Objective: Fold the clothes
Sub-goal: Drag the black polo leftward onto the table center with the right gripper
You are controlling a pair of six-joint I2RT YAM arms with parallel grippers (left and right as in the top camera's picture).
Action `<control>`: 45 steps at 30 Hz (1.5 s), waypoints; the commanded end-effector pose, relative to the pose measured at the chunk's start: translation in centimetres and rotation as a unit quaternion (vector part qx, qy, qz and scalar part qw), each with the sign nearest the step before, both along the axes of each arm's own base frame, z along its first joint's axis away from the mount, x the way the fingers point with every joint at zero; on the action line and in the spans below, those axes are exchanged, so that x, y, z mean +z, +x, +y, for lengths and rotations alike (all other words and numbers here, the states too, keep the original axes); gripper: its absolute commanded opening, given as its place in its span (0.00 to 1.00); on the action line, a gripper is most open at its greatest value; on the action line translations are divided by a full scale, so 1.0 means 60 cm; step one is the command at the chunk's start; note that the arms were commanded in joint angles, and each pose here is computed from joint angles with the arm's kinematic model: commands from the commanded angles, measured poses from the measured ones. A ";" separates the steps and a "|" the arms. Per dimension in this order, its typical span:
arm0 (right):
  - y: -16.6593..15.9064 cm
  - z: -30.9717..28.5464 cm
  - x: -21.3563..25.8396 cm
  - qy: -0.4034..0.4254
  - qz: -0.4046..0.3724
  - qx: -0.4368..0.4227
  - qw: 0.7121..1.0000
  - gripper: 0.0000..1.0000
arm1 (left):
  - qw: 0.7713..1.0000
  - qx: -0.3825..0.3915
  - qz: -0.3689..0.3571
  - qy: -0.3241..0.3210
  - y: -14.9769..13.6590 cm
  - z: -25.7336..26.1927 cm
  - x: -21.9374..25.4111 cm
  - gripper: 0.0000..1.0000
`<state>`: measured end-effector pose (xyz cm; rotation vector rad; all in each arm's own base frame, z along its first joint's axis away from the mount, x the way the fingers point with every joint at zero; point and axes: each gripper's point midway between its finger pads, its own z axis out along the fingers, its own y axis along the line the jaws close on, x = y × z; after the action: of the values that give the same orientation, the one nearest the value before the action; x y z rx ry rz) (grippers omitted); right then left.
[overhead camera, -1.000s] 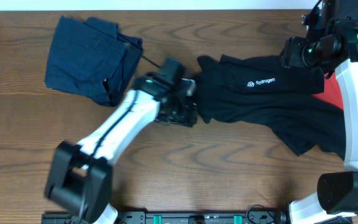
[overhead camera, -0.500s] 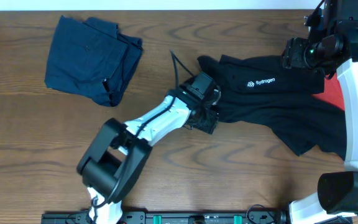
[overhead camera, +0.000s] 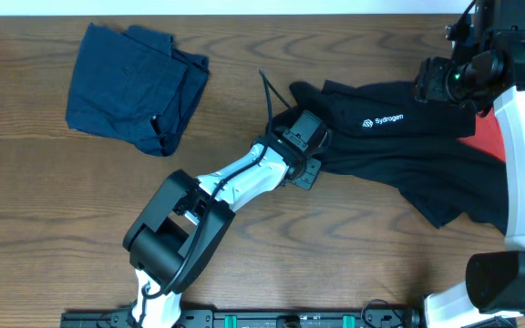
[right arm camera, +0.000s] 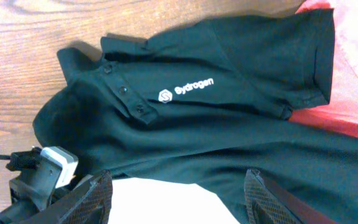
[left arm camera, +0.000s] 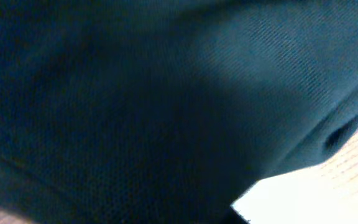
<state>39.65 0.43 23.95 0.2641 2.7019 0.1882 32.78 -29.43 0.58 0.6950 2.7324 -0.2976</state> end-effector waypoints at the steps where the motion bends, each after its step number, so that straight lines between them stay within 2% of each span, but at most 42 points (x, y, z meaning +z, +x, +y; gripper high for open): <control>1: -0.003 -0.007 0.011 -0.003 -0.007 -0.004 1.000 0.66 | 1.000 0.008 -0.008 0.023 0.006 0.015 -0.013 0.06; 5: -0.008 -0.015 0.008 -0.017 -0.001 -0.005 1.000 0.66 | 0.999 0.015 -0.007 0.041 0.002 0.037 0.008 0.06; 12: -0.010 -0.053 -0.029 -0.028 0.017 -0.035 0.999 0.68 | 0.979 0.082 -0.062 0.176 0.008 0.197 0.148 0.06; 19: -0.015 -0.084 -0.139 -0.014 0.044 -0.086 0.995 0.71 | 0.974 0.137 -0.081 0.161 -0.022 0.290 0.258 0.06; 23: -0.021 -0.091 -0.199 -0.009 0.050 -0.100 0.994 0.75 | 0.973 0.144 -0.087 0.156 -0.035 0.304 0.281 0.06; 28: -0.045 -0.085 -0.262 0.000 0.070 -0.115 0.991 0.75 | 0.973 0.142 -0.080 0.162 -0.044 0.308 0.280 0.06; 35: -0.067 -0.077 -0.345 0.018 0.062 -0.140 0.988 0.63 | 0.973 0.140 -0.071 0.169 -0.051 0.313 0.277 0.06; 36: -0.062 -0.073 -0.352 0.025 0.049 -0.137 0.989 0.58 | 0.973 0.140 -0.070 0.170 -0.053 0.314 0.277 0.06; 39: -0.045 -0.063 -0.367 0.046 0.005 -0.129 0.991 0.29 | 0.973 0.139 -0.067 0.173 -0.055 0.315 0.276 0.06; 44: -0.027 -0.064 -0.379 0.068 -0.047 -0.166 0.983 0.01 | 0.972 0.137 -0.057 0.180 -0.063 0.320 0.274 0.06; 45: -0.026 -0.064 -0.380 0.071 -0.052 -0.171 0.981 0.01 | 0.972 0.136 -0.054 0.182 -0.066 0.321 0.273 0.06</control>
<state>38.32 -3.67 1.31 0.6613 2.5236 0.2420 28.76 -10.66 16.48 0.3983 2.7653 0.2709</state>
